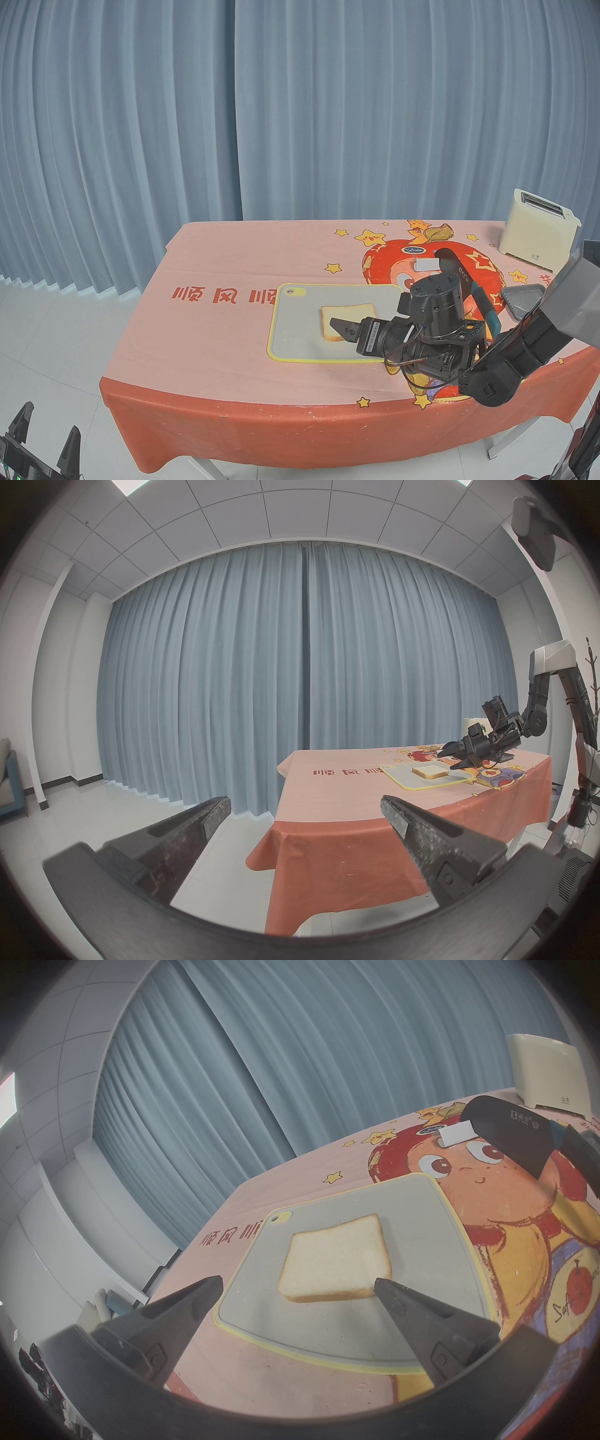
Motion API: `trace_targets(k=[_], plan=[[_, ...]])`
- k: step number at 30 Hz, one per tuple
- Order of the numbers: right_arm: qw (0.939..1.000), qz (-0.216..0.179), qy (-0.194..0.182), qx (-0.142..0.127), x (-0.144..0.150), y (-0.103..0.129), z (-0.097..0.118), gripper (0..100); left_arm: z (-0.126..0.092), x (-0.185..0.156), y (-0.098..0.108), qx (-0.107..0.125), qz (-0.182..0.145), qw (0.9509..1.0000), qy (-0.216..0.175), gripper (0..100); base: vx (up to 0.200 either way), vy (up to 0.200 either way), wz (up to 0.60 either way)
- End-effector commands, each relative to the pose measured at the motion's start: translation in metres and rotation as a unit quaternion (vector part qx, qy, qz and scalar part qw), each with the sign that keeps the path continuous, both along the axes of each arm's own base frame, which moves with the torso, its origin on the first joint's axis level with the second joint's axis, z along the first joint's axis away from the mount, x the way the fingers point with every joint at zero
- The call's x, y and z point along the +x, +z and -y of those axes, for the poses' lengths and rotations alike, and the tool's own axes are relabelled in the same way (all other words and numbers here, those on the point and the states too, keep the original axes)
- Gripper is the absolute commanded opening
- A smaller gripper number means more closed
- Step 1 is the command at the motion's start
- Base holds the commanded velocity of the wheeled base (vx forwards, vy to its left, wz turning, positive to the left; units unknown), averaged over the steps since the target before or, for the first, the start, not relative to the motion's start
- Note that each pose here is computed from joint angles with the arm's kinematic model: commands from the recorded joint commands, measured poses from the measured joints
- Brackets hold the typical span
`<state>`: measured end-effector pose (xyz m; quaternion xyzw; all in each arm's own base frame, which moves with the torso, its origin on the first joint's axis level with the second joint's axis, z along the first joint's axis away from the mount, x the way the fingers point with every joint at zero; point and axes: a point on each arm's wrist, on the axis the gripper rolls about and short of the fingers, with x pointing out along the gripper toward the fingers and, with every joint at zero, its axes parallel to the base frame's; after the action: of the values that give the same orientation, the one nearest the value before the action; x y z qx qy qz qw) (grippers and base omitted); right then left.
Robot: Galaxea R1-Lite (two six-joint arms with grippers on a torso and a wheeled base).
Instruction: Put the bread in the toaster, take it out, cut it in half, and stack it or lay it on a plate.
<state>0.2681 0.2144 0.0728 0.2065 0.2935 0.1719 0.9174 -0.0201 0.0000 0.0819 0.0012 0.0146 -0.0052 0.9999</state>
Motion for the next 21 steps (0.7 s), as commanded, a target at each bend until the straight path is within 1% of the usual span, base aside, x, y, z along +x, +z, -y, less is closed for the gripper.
trace_targets(k=[1,12,18,19,21], plan=[[1.0000,-0.002,-0.003,0.003,-0.001,0.000,0.000,100,0.000,0.001,-0.005,0.000,-0.008,1.0000,0.000,100,0.000,0.000,0.00],[0.9999,0.007,-0.003,0.010,-0.009,0.009,0.006,100,0.000,0.001,-0.005,0.000,-0.008,1.0000,0.000,100,0.000,0.000,0.00],[0.9993,0.028,-0.002,0.026,-0.014,0.027,0.010,100,0.000,0.001,-0.005,-0.001,-0.008,1.0000,0.001,100,0.000,0.000,0.00],[0.9987,0.039,0.000,0.033,-0.018,0.036,0.013,100,0.000,0.001,-0.005,-0.001,-0.008,1.0000,0.001,100,0.000,0.000,0.00],[0.9980,0.047,0.006,0.042,-0.024,0.045,0.018,100,0.000,0.001,-0.005,-0.002,-0.008,1.0000,0.001,100,0.000,0.000,0.00]])
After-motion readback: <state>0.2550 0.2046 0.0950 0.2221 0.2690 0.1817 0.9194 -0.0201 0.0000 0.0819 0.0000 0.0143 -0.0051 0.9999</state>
